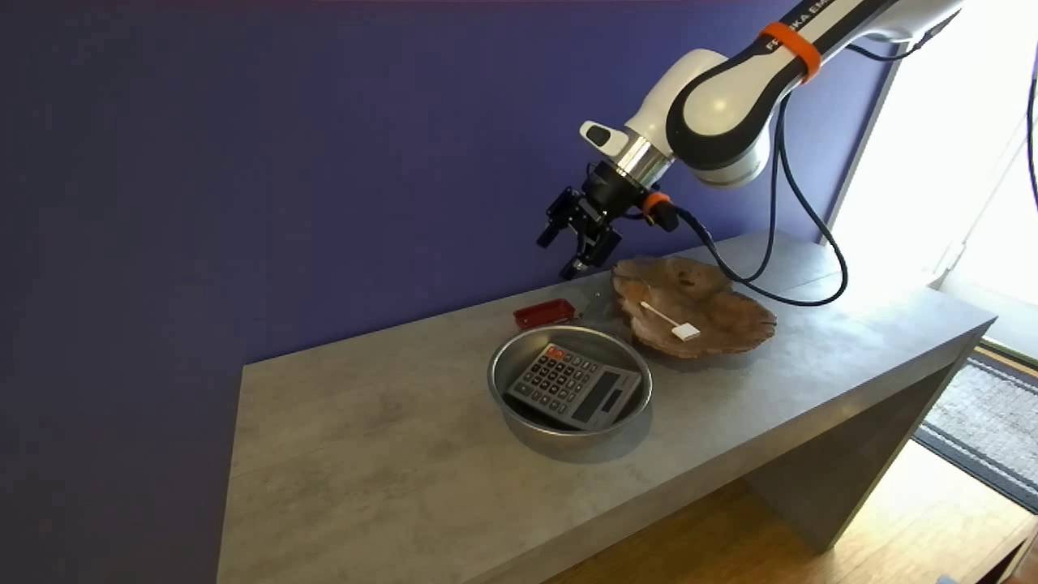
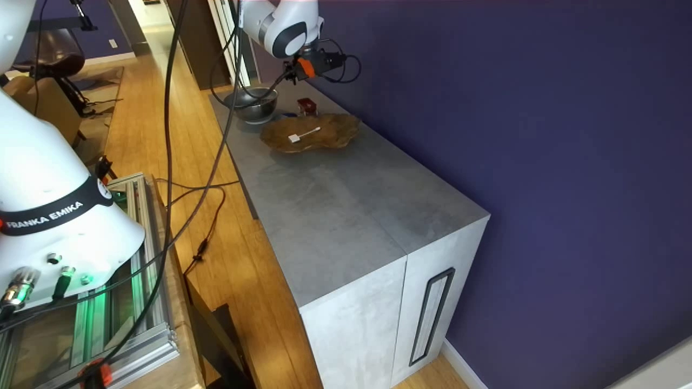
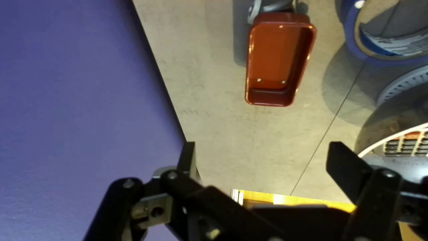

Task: Move the toy cart to the right

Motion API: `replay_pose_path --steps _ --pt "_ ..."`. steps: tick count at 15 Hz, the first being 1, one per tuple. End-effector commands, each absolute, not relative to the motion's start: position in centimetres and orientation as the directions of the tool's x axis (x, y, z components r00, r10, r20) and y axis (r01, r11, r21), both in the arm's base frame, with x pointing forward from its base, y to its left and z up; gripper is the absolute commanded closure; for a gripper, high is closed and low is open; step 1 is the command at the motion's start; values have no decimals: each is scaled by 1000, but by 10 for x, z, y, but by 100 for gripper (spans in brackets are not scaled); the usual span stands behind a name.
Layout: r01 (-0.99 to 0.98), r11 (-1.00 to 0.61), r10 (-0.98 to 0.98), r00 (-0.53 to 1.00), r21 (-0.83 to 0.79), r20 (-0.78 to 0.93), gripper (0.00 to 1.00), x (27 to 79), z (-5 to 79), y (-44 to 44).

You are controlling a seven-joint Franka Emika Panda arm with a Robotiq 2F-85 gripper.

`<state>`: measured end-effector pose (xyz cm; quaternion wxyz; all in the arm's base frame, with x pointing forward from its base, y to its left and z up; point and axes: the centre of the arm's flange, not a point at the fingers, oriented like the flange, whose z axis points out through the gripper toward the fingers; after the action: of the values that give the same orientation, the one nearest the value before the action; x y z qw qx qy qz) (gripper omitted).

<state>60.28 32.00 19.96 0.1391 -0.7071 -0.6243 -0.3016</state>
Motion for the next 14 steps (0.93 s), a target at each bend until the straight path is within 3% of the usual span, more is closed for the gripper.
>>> replay_pose_path --steps 1,4,11,14 --pt "951 -157 814 -28 267 580 0 599 187 317" --pt "957 -88 852 -72 277 518 0 595 174 316" --pt "963 12 871 -143 271 471 14 578 156 330" --pt "964 31 876 -154 265 457 39 572 149 335"
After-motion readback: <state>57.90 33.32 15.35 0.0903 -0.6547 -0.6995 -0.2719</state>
